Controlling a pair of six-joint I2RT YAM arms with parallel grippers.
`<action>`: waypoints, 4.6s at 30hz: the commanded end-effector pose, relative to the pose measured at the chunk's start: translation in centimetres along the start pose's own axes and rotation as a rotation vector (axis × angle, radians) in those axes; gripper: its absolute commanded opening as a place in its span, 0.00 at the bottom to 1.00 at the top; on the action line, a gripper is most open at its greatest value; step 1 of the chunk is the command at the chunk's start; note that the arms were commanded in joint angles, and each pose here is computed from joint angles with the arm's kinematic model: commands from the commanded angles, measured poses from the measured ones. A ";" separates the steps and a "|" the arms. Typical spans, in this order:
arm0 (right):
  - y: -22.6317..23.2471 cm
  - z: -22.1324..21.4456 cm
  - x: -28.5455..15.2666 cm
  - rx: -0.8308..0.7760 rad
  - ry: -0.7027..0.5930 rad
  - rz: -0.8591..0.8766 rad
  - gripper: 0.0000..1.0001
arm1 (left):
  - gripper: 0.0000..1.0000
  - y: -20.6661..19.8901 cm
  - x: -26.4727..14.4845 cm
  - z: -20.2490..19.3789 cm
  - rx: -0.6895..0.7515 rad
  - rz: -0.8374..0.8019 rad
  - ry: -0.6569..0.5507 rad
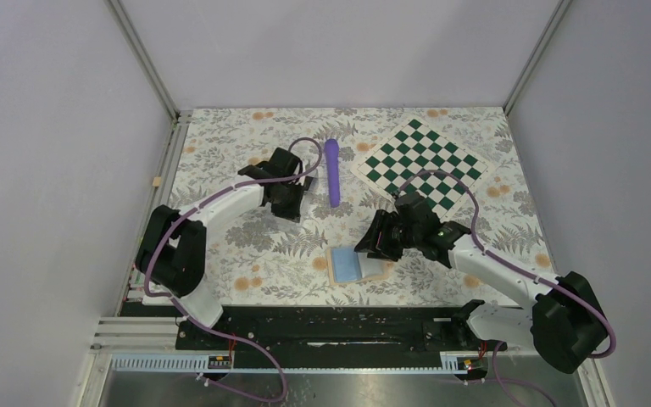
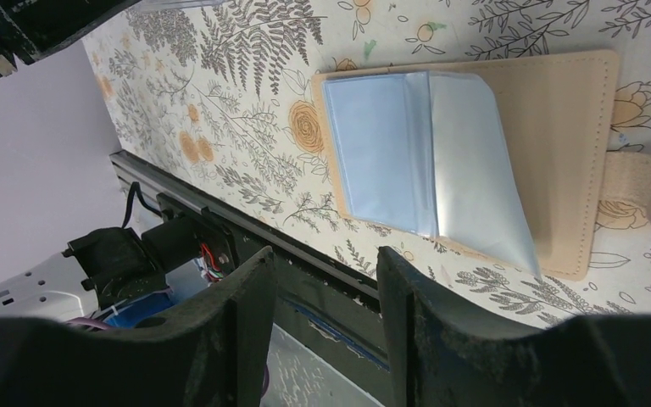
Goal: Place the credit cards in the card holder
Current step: Move the storage box to the center of the board, then pick up the credit card from the storage box.
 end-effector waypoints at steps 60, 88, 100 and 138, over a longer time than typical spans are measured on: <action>0.2 17.3 10.0 -0.426 0.220 -0.379 0.14 | 0.96 -4.5 -11.6 -7.7 0.024 -0.343 -0.454; -0.6 9.8 4.6 -0.324 0.201 -0.482 0.33 | 0.99 -5.8 -9.0 -5.0 -0.093 -0.242 -0.386; 0.3 9.4 4.5 -0.290 0.187 -0.360 0.39 | 0.73 -9.5 -4.0 -1.3 -0.132 -0.345 -0.174; 0.7 7.6 5.9 -0.208 0.238 -0.191 0.18 | 0.16 -10.1 5.8 0.9 -0.148 -0.105 -0.001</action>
Point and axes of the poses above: each gripper's point midway between its finger pads, its own x axis out along the fingers, its own y axis along the line the jaws close on, z = x × y, the point moved 7 cm from there along -x, back along the fingers, and after that the axes turned 6 degrees about -x, right-handed, at the moved point
